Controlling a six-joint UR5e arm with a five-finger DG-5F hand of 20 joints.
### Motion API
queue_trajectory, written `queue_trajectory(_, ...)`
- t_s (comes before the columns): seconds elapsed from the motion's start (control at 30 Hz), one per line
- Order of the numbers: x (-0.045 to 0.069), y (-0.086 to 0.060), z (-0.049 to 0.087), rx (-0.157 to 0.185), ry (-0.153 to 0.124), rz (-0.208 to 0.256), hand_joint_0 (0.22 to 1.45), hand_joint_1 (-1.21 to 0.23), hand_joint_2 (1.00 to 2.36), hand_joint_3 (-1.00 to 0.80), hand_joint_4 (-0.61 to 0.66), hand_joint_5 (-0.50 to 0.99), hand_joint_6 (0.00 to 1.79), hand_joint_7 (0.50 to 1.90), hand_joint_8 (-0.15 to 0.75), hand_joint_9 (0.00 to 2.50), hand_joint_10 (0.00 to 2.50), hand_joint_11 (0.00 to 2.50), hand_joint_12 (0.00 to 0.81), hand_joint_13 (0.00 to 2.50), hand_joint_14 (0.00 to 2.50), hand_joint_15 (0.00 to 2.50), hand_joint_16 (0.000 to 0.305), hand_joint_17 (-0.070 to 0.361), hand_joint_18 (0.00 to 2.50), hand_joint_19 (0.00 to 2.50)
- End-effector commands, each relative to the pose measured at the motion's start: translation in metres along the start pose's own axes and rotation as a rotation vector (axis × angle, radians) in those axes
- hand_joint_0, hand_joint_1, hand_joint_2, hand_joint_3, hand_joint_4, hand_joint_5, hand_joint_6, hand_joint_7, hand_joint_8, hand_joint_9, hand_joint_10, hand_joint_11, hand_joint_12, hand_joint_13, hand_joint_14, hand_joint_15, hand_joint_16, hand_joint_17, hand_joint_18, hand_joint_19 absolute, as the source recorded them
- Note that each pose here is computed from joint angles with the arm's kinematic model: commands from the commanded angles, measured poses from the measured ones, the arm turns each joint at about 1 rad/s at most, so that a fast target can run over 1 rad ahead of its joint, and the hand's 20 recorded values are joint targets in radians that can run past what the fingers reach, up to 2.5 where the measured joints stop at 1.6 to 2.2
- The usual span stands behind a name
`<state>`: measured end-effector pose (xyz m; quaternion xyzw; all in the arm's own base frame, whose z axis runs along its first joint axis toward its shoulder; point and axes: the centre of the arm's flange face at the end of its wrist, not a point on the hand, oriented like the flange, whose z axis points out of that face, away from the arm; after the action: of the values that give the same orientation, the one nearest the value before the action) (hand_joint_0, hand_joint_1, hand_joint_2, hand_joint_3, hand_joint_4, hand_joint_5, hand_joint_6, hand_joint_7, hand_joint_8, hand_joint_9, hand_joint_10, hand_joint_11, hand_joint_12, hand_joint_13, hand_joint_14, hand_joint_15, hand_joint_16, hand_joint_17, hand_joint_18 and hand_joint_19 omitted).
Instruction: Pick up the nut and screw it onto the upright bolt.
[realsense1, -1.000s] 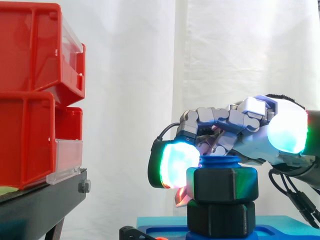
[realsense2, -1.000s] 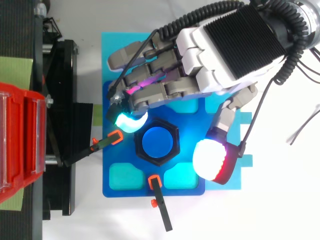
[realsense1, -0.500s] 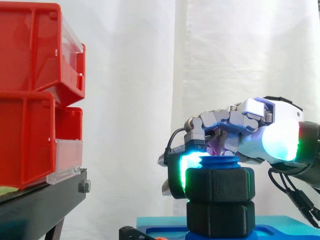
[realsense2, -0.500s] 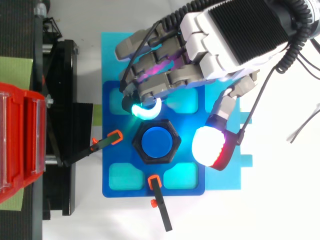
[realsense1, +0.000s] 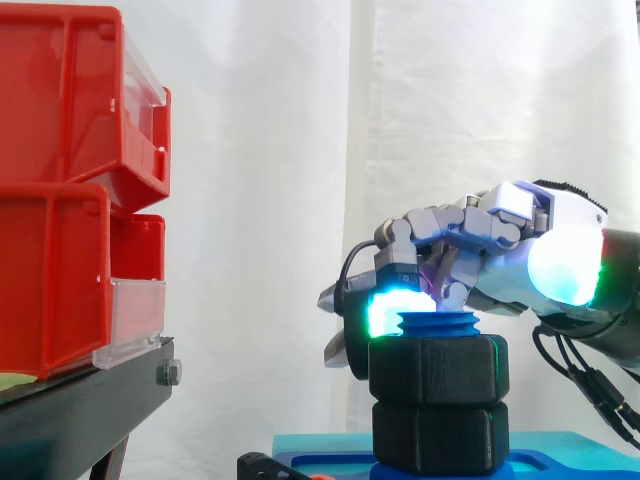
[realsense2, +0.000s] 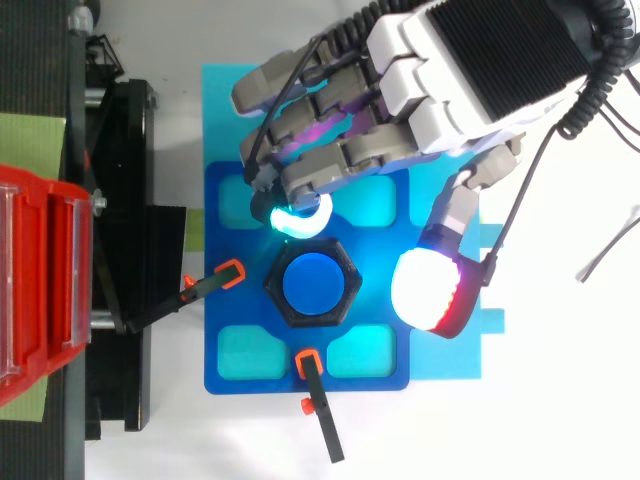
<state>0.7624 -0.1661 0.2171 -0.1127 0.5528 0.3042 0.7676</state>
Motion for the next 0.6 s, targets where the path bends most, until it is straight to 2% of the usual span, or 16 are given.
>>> queue_trajectory(0.0,-0.006,-0.005,-0.003,-0.017,-0.022,-0.02,0.47,-0.16,1.0,-0.5,0.27,-0.05,0.5,1.1,0.285,1.27,0.0,0.11,0.283,0.82,0.0,0.03,0.031,0.069,0.54,0.0)
queue_trajectory(0.1,-0.01,-0.008,-0.006,-0.034,-0.032,-0.038,0.47,-0.15,1.0,-0.5,0.28,-0.06,0.5,1.07,0.29,1.26,0.0,0.1,0.285,0.81,0.0,0.03,0.031,0.07,0.53,0.0)
queue_trajectory(0.2,-0.014,-0.011,-0.01,-0.07,-0.031,-0.059,0.47,-0.15,1.0,-0.5,0.29,-0.07,0.5,1.04,0.296,1.24,0.0,0.1,0.29,0.81,0.0,0.03,0.032,0.071,0.53,0.0)
queue_trajectory(0.4,-0.015,-0.013,-0.014,-0.072,-0.024,-0.059,0.46,-0.15,1.0,-0.5,0.29,-0.1,0.5,0.96,0.292,1.17,0.0,0.07,0.304,0.77,0.0,0.03,0.034,0.077,0.5,0.0)
queue_trajectory(0.57,-0.013,-0.009,-0.01,-0.079,-0.023,-0.06,0.45,-0.16,1.0,-0.5,0.26,-0.13,0.5,0.85,0.284,1.05,0.0,0.01,0.321,0.68,0.0,0.01,0.038,0.085,0.43,0.0)
